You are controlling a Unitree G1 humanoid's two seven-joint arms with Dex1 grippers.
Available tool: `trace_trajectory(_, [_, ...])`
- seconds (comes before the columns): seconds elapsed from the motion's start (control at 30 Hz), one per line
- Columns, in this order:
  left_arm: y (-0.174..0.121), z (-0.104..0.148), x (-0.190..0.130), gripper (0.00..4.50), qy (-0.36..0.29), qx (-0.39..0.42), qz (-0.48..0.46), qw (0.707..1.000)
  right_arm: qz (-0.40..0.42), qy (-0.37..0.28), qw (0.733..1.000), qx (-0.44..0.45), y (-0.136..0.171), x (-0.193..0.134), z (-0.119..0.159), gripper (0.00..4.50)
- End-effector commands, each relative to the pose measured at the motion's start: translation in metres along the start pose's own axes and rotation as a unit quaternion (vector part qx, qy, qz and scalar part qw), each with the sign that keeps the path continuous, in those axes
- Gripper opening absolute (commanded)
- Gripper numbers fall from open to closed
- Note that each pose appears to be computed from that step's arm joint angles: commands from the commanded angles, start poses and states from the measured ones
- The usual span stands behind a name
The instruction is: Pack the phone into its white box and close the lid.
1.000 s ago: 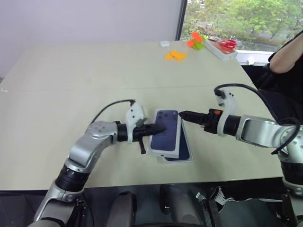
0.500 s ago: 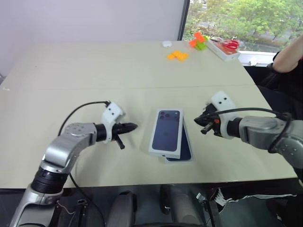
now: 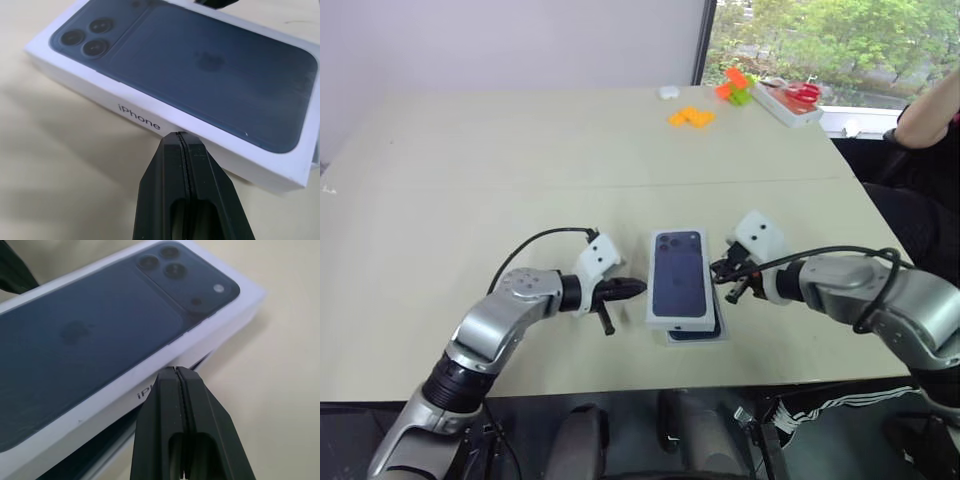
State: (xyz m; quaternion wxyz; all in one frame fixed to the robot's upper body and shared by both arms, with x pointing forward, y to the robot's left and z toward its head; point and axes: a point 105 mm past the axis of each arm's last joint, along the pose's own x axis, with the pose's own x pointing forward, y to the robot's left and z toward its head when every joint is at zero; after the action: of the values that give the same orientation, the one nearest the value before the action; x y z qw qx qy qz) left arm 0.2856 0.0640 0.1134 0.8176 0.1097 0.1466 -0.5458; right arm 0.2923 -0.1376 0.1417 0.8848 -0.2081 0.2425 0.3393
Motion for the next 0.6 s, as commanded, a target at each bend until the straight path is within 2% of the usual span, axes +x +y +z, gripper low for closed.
trace_trajectory(0.03, [-0.015, 0.014, 0.0, 0.0, -0.024, 0.016, -0.033, 0.999, 0.018, -0.017, 1.0, -0.014, 0.01, -0.003, 0.008, 0.01])
trace_trajectory(0.6, [-0.032, 0.013, 0.005, 0.0, -0.016, 0.018, -0.075, 0.997, 0.041, -0.002, 0.999, -0.02, 0.017, -0.014, 0.0, 0.01])
